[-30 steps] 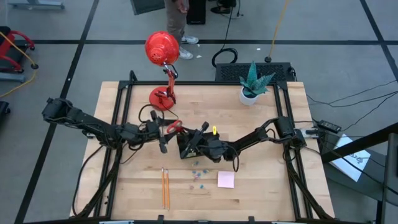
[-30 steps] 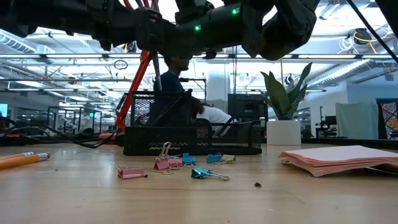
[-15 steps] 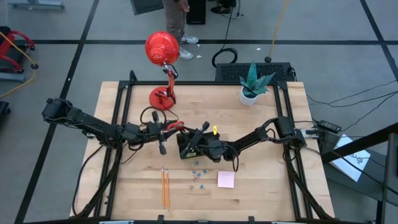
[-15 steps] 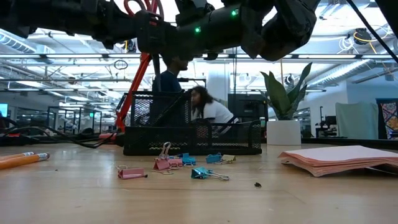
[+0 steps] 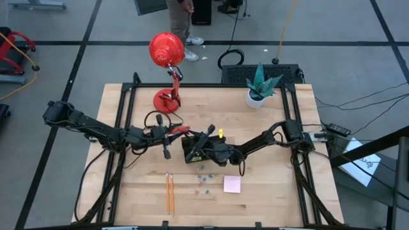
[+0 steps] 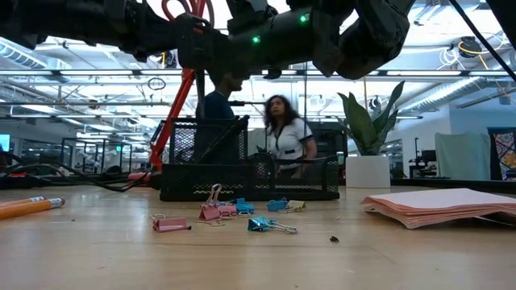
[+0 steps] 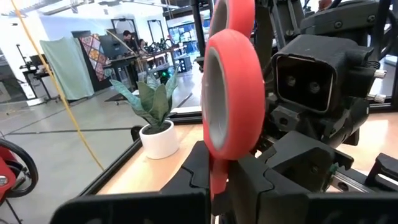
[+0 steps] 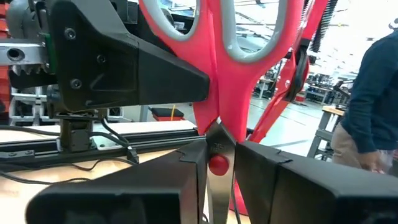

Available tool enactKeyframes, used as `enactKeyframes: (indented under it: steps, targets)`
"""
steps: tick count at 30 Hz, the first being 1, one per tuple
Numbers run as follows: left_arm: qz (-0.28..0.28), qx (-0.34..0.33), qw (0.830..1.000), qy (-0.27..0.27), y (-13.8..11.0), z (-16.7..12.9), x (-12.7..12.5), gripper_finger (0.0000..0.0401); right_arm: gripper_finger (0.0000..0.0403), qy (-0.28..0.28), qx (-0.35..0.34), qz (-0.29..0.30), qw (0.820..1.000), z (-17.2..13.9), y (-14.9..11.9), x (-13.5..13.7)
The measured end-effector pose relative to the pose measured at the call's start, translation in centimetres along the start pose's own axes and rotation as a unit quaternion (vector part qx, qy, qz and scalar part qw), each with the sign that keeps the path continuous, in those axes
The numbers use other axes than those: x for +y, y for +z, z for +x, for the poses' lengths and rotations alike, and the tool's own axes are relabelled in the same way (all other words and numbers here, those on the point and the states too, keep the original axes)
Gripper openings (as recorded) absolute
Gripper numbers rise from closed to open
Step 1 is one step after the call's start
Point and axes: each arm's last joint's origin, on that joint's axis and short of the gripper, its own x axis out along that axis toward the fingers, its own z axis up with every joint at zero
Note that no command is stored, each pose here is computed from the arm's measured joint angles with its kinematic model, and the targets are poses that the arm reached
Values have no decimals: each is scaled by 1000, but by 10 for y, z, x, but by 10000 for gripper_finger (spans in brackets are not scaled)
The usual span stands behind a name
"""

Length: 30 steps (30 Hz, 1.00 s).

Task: Pick and place office supplies into organizer
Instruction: Put the scissors into the desk organizer

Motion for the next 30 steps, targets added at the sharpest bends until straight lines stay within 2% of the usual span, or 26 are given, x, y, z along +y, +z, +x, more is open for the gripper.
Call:
enactKeyframes:
  steps: [4, 9, 14, 21, 27, 30]
  targets:
    - [-1, -3, 1000, -5, 0, 0, 0, 22, 75, 24, 1, 2, 1000, 0, -2, 2]
    - [-2, -5, 1000, -20, 1, 0, -1, 18, 115, 57, 10, 8, 998, -1, -4, 5]
    - [-4, -6, 1000, -19, 1, 0, -1, 18, 156, 58, 11, 13, 998, 0, -4, 5]
    - [-3, -6, 1000, -17, 0, 0, -1, 18, 193, 61, 25, -5, 998, -2, -4, 6]
    - [-3, -6, 1000, -15, 0, 0, -1, 17, 225, 33, 68, -39, 996, -11, 13, -2]
    - [-3, -7, 1000, -16, 0, 0, -1, 17, 239, 37, 81, -41, 995, -21, 23, -13]
